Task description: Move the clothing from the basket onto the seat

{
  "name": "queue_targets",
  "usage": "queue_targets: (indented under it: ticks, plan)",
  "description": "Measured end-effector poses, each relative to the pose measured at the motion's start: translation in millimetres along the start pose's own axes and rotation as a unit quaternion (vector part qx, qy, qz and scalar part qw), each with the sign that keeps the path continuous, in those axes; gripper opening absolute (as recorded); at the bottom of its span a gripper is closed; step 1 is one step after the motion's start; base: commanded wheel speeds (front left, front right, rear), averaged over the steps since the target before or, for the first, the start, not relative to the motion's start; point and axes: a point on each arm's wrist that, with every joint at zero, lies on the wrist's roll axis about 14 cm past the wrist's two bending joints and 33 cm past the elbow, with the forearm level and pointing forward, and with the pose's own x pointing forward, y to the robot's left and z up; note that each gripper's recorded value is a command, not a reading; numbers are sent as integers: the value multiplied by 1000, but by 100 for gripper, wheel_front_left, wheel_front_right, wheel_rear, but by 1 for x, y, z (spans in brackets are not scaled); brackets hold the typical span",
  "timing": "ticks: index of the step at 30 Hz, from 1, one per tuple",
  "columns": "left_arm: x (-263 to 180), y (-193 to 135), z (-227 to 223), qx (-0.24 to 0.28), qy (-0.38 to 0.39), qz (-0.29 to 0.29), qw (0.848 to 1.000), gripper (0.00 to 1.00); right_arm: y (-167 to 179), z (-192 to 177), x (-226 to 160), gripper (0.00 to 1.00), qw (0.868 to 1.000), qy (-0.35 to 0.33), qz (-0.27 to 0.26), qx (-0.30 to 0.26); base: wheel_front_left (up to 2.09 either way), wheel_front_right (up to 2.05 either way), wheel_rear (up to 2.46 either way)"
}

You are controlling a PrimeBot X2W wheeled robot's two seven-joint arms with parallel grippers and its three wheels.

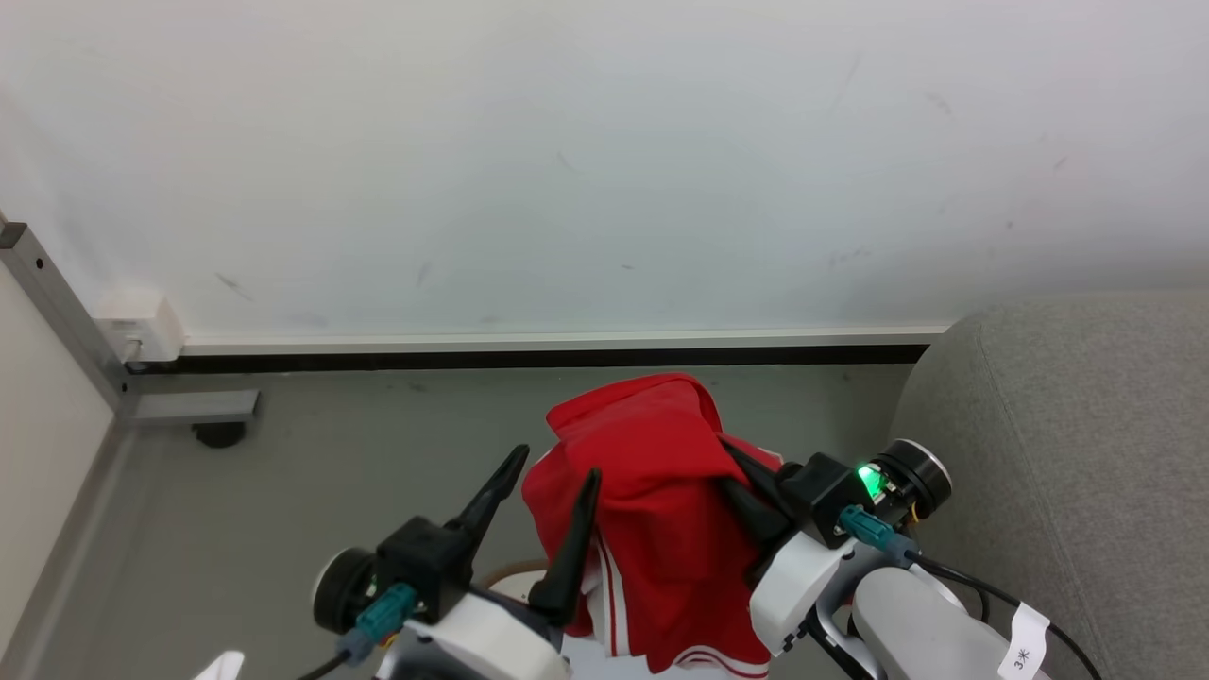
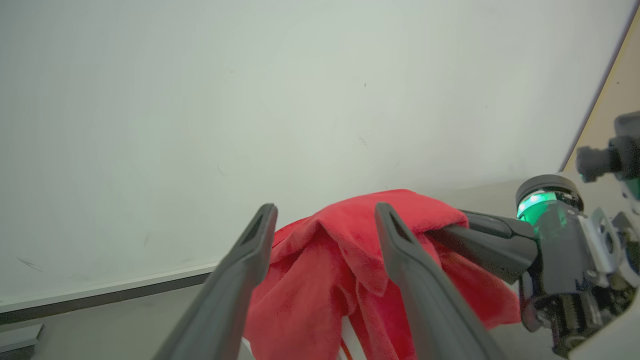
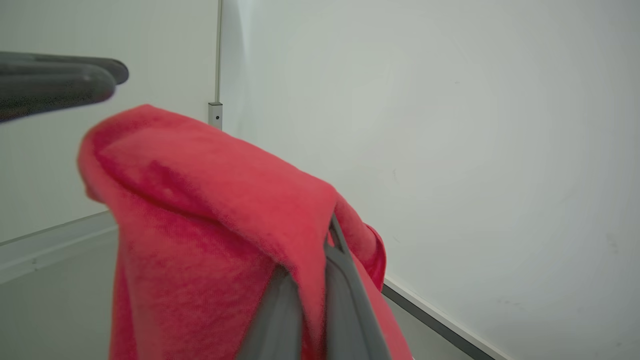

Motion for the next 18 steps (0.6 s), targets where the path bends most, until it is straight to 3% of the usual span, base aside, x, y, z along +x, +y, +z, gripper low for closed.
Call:
queue_targets:
  ticks: [18]
  plan:
    - [-15, 13, -29, 18, 18, 7, 1000, 100, -11, -1, -5, 0, 1000, 0, -19, 4, 0, 0, 0]
